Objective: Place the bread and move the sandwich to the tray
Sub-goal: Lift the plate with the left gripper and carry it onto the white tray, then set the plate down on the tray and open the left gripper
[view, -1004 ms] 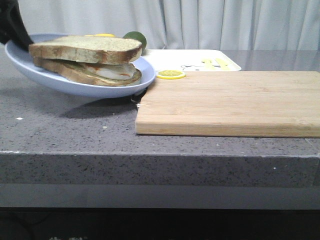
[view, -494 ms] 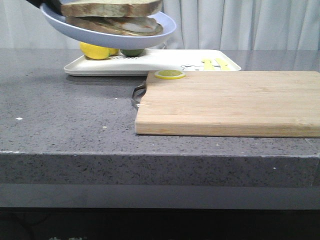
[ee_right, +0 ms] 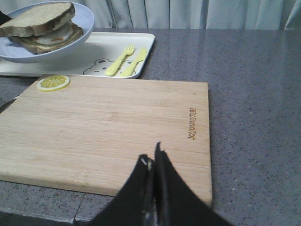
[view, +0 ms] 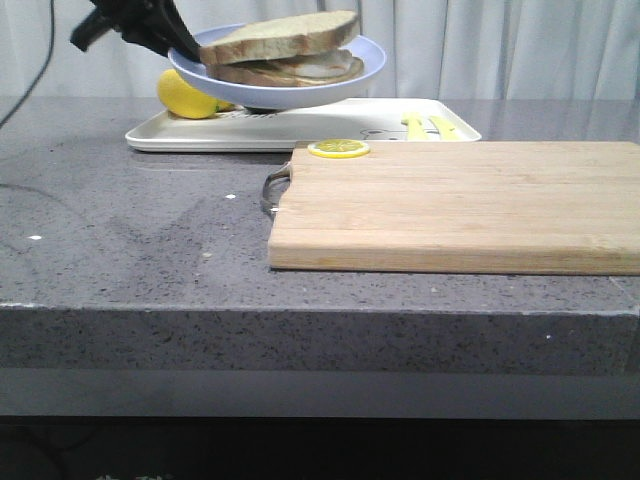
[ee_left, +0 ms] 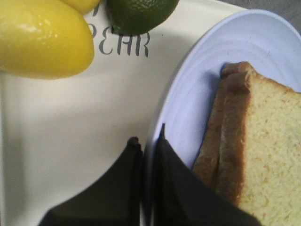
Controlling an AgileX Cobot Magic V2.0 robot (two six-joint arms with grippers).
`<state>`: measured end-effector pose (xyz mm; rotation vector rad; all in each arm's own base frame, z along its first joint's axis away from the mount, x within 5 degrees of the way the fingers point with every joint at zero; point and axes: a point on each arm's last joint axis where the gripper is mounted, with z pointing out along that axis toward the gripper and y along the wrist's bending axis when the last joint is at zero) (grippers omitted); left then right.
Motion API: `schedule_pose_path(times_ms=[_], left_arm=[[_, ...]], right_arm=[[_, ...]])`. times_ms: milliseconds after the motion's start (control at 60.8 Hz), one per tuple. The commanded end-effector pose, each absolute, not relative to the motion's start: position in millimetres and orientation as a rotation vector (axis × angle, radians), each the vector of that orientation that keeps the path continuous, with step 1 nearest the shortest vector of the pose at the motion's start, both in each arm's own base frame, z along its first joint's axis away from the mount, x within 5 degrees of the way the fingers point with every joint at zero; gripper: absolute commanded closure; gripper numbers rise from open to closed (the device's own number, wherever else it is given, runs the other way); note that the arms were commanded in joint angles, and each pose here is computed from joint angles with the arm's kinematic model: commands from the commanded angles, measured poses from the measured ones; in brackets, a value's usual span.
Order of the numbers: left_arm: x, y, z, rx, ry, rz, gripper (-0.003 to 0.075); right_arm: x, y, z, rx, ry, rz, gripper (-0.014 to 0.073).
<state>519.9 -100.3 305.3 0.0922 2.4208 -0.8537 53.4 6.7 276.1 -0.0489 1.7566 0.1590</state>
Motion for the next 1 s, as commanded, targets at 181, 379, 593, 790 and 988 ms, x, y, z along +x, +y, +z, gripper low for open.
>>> schedule_pose_path(times_ms=[181,379,593,790,988], left_arm=[[520.8,-106.8,333.1,0.054,2.254,-0.998,0.0740],[525.5,-111.2,321.8,0.059,2.258,-1.010,0.0740],[528.6,-110.5,321.6,0.073,2.224,-0.990,0.0740],[533.5,-110.3,313.2,0.066,2.221,-0.981,0.0739],[535.1,-113.7,305.9,0.105,2.227,-0.970,0.0713]], right_arm=[[53.4,6.5,290.9,-0.049,1.667,0.158,0.0653],[53.4,6.5,290.8,-0.049,1.668,0.158,0.0653],[53.4,6.5,290.7,-0.049,1.669,0.158,0.0653],[53.4,6.5,290.4,-0.049,1.673,0.157,0.0653],[53.4,6.4,290.2,-0.048,1.674,0.157,0.0653]])
